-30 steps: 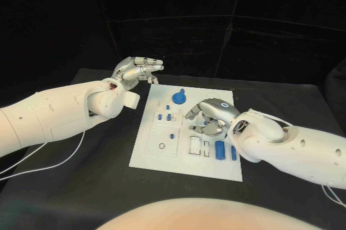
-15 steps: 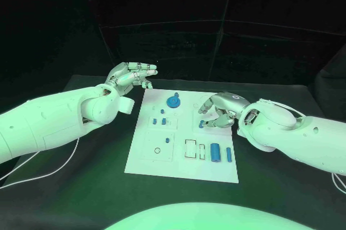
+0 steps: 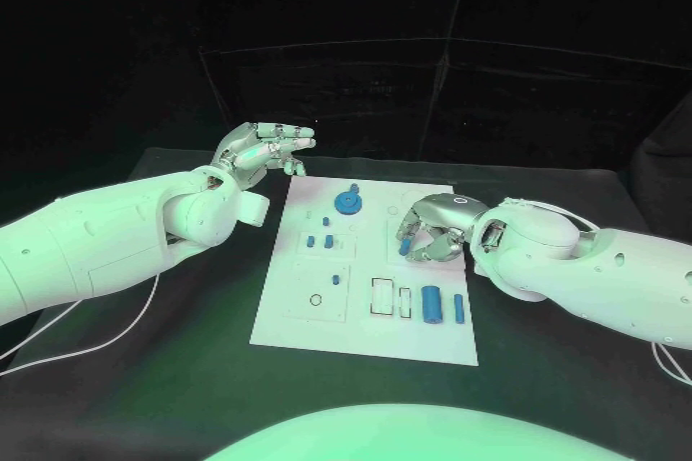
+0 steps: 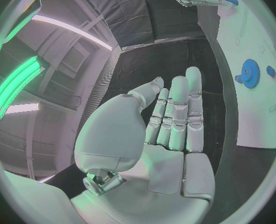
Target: Assemble the parts on the task board
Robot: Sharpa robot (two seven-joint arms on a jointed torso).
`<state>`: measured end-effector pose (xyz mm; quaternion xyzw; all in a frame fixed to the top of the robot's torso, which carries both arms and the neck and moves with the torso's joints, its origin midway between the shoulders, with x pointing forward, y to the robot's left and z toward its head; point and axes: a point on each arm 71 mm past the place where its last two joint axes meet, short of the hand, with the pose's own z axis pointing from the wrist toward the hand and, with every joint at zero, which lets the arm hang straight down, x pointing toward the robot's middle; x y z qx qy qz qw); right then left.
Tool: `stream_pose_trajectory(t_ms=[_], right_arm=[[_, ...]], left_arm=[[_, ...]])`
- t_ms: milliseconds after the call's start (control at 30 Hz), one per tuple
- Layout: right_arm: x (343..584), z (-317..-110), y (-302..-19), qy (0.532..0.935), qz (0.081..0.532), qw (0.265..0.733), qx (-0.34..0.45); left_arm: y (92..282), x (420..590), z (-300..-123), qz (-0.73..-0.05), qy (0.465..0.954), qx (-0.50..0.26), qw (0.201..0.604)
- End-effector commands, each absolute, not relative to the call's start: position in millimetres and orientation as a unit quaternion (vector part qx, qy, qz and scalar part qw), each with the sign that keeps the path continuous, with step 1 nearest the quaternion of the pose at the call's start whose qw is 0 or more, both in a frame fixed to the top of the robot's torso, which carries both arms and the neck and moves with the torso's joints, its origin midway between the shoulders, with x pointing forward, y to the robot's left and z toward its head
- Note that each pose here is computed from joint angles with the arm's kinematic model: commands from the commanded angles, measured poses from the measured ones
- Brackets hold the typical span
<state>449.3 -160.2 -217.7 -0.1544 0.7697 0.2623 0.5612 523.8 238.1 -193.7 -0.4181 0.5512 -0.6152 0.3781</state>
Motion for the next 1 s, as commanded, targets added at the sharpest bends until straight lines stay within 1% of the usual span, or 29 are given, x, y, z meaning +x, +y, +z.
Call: stream_pose_trajectory(t_ms=[33, 333, 433, 533, 667, 767, 867, 1000], right_arm=[[450, -220, -158, 0.778, 0.252, 0.551, -0.169], [452, -221, -156, 0.779, 0.252, 0.549, -0.169], [453, -220, -156, 0.773, 0.254, 0.557, -0.166], [453, -217, -155, 0.758, 0.261, 0.576, -0.160], [453, -211, -154, 0.734, 0.277, 0.602, -0.147], [452, -207, -155, 0.723, 0.290, 0.613, -0.131], [449, -204, -158, 0.719, 0.309, 0.612, -0.113], [442, -199, -162, 0.717, 0.343, 0.600, -0.094]], left_arm=[[236.4, 524.1, -192.0, -0.622, 0.548, -0.415, 0.375], [236.7, 524.4, -192.2, -0.621, 0.549, -0.415, 0.375], [236.9, 524.5, -192.3, -0.621, 0.548, -0.416, 0.375], [236.8, 524.5, -192.3, -0.621, 0.549, -0.415, 0.375], [236.6, 524.6, -192.4, -0.622, 0.549, -0.415, 0.374], [236.8, 524.6, -192.5, -0.621, 0.549, -0.415, 0.374], [237.7, 524.7, -192.7, -0.620, 0.549, -0.416, 0.375], [238.8, 524.8, -192.9, -0.619, 0.549, -0.417, 0.376]])
